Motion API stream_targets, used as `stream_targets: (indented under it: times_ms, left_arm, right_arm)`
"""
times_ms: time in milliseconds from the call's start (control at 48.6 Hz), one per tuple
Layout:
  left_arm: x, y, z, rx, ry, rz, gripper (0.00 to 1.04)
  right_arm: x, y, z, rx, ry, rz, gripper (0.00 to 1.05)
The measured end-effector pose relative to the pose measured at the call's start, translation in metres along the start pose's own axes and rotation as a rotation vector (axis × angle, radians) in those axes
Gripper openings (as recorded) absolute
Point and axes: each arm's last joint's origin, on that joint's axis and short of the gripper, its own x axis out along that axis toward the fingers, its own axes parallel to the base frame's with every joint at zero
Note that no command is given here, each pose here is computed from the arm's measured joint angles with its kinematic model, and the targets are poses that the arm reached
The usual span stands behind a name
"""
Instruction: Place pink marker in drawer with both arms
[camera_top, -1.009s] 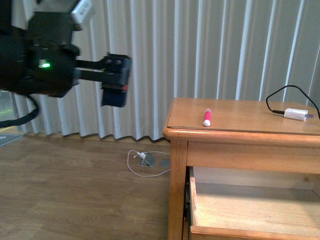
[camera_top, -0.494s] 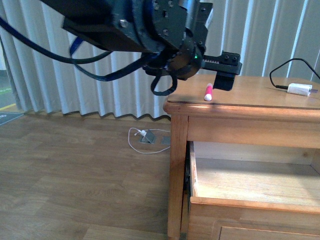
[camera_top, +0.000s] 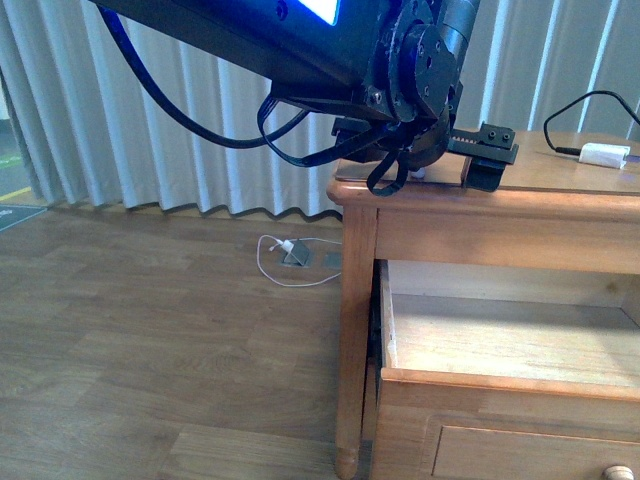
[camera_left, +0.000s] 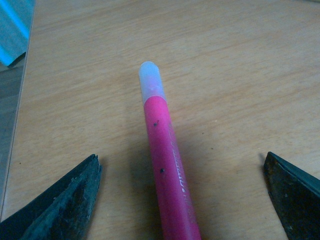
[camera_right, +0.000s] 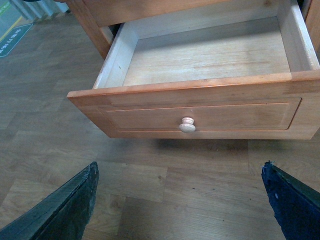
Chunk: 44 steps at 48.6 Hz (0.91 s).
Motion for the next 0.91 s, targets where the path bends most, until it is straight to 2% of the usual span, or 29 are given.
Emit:
stream_targets:
  times_ms: [124, 165, 700, 762, 906]
  left_arm:
    - [0.0, -0.001, 0.0, -0.003, 0.0, 0.0, 0.99]
    - [0.0, -0.001, 0.0, -0.003, 0.004, 0.0, 0.95]
    - [-0.007, 0.002, -0.008, 0.013, 0.011, -0.005, 0.18]
    - [-0.01, 0.006, -0.009, 0.016, 0.0, -0.02, 0.15]
    - [-0.018, 0.016, -0.013, 0.002, -0.048, -0.081, 0.15]
  right_arm:
    - [0.0, 0.0, 0.0, 0.0, 0.0, 0.0, 0.96]
    - [0.0, 0.0, 0.0, 0.0, 0.0, 0.0, 0.96]
    - [0.0, 0.0, 0.0, 0.0, 0.0, 0.001, 0.96]
    - [0.0, 0.0, 0.0, 0.0, 0.0, 0.001, 0.96]
    - [0.0, 0.0, 0.0, 0.0, 0.0, 0.001, 0.96]
